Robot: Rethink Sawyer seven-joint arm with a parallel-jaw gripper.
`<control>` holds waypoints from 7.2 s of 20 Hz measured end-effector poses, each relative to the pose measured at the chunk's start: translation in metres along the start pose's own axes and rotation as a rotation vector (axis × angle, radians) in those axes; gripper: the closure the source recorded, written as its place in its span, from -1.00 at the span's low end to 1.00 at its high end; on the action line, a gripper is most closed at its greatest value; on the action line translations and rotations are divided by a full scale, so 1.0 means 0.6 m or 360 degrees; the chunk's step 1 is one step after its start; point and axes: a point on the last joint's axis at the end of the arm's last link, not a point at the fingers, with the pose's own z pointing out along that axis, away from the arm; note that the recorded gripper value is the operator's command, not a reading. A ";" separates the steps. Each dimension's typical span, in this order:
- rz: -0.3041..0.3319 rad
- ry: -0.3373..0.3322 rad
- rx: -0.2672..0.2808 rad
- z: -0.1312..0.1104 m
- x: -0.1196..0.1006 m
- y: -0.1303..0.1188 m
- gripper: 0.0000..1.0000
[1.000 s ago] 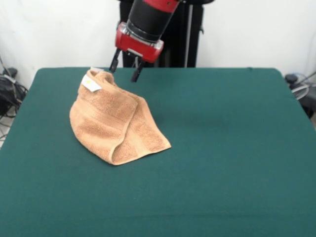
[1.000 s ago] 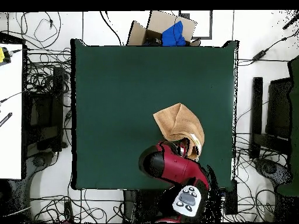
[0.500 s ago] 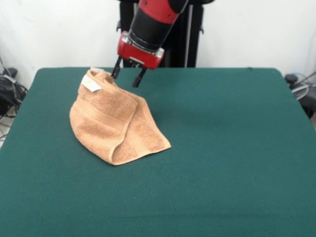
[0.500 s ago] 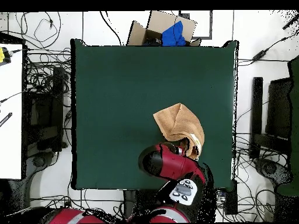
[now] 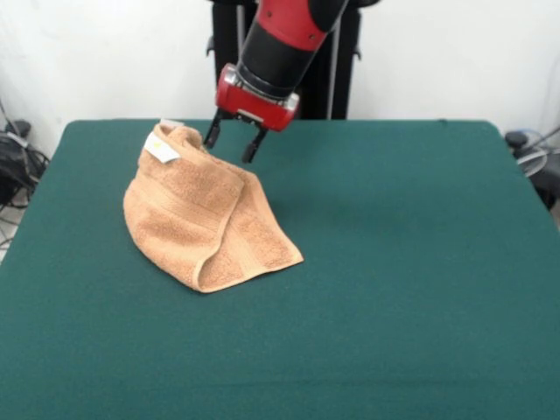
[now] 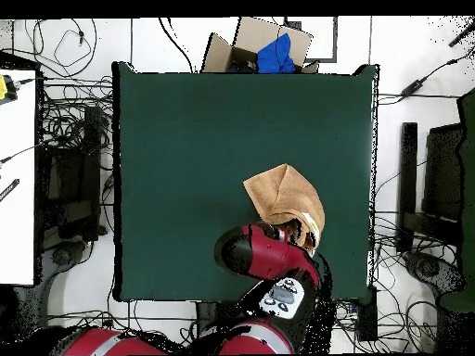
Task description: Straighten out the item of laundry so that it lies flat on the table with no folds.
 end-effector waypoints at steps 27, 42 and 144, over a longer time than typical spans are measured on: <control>0.0036 -0.0011 0.0010 -0.007 -0.086 -0.021 -1.00; 0.0028 0.0053 0.0001 -0.004 -0.094 -0.019 -1.00; -0.0896 0.0231 -0.0478 -0.033 -0.119 -0.062 -1.00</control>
